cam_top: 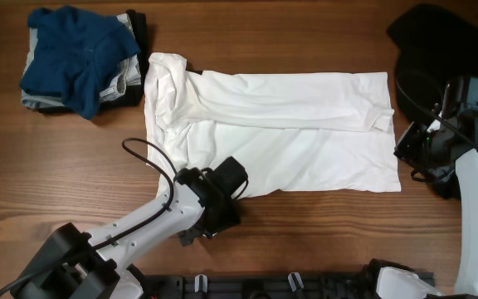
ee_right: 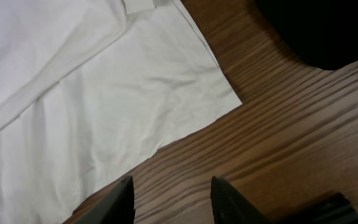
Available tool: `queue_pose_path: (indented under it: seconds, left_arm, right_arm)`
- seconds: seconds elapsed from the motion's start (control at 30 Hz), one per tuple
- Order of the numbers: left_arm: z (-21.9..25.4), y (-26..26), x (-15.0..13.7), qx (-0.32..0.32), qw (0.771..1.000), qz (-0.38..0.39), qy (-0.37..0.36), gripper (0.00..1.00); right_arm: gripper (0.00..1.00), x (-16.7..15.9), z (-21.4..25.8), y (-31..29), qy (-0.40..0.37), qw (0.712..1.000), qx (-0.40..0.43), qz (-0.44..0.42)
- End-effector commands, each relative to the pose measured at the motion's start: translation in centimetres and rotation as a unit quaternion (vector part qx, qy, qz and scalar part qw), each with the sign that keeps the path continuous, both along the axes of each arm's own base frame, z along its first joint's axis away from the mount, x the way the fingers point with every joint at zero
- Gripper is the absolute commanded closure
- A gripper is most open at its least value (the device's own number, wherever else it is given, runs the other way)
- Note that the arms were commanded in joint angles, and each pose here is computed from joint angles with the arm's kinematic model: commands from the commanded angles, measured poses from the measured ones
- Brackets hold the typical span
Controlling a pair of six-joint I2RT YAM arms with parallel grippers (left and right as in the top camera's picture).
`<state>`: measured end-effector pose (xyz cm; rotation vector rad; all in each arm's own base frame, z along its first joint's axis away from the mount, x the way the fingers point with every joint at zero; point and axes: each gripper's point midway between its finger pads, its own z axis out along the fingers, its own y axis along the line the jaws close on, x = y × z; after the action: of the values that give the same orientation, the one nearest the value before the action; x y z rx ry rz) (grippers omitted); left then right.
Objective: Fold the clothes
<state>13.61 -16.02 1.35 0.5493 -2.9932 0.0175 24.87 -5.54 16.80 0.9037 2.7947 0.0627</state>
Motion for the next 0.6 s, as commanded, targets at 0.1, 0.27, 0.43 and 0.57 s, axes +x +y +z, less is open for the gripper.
queue_pose_path:
  seconds: [0.1,0.27,0.43,0.57]
  left_arm:
    - [-2.7,2.4,-1.8,0.028,0.999,0.042,0.003,0.18]
    - [-3.2,2.8,-0.1,0.039,0.997,0.046,-0.045,0.26]
    - [-3.2,3.0,0.5,0.045,0.996,0.046,-0.062,0.65]
    - [-3.1,3.5,0.9,0.048,0.995,0.06,-0.061,0.96]
  right_arm:
    - [0.6,0.1,0.0,0.2,-0.005,1.0,0.006,0.018]
    - [0.6,0.0,0.0,0.3,-0.004,1.0,0.005,0.024]
    - [0.6,-0.1,0.0,0.4,-0.002,1.0,0.009,0.024]
    - [0.6,-0.1,0.0,0.6,-0.003,1.0,0.015,0.026]
